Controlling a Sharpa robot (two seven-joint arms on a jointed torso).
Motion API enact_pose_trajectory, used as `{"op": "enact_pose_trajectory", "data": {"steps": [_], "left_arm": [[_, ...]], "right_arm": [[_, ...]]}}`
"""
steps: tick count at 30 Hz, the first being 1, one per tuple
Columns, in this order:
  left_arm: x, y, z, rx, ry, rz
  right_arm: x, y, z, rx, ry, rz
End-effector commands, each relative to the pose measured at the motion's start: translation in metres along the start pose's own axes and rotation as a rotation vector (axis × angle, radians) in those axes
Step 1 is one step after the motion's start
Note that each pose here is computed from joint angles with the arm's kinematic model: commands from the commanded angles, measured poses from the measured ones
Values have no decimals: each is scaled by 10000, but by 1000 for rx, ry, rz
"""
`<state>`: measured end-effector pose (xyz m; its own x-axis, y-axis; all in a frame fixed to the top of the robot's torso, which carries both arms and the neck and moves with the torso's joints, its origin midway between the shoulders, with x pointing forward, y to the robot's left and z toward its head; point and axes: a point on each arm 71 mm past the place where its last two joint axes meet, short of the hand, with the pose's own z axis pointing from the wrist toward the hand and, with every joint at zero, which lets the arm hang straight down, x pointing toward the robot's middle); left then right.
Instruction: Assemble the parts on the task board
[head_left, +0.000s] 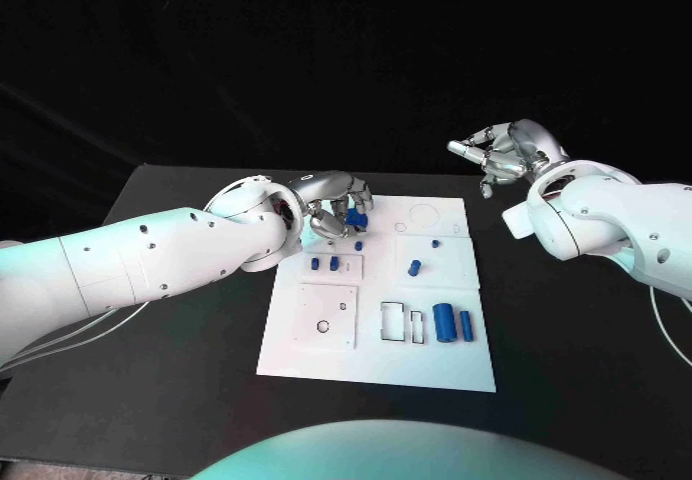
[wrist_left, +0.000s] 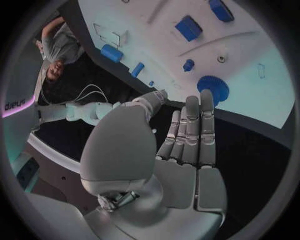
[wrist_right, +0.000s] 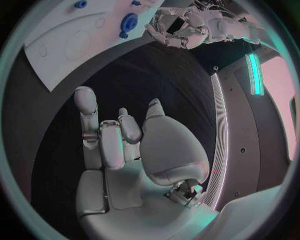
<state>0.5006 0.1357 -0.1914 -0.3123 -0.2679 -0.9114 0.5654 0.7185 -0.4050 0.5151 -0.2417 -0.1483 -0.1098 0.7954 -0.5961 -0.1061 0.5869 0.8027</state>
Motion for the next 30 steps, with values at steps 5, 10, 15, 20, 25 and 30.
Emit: {"op": "enact_pose_trajectory", "data": {"steps": [5,10,15,20,25,30], "left_arm": [[115,-49,36,69,116,215],[152,-38,63,60,158,256],[188,-23,102,44,200,273],[210,-28,129,42,218,278],[221,-47,147,48,224,278],[226,-57,161,59,220,276]], "right_arm": [[8,10,3,-11,4,0],[12,15,3,-12,5,0],[19,20,4,-13,6,0],[21,21,3,-13,6,1],[23,23,3,-13,7,1],[24,23,2,-13,8,1]]}}
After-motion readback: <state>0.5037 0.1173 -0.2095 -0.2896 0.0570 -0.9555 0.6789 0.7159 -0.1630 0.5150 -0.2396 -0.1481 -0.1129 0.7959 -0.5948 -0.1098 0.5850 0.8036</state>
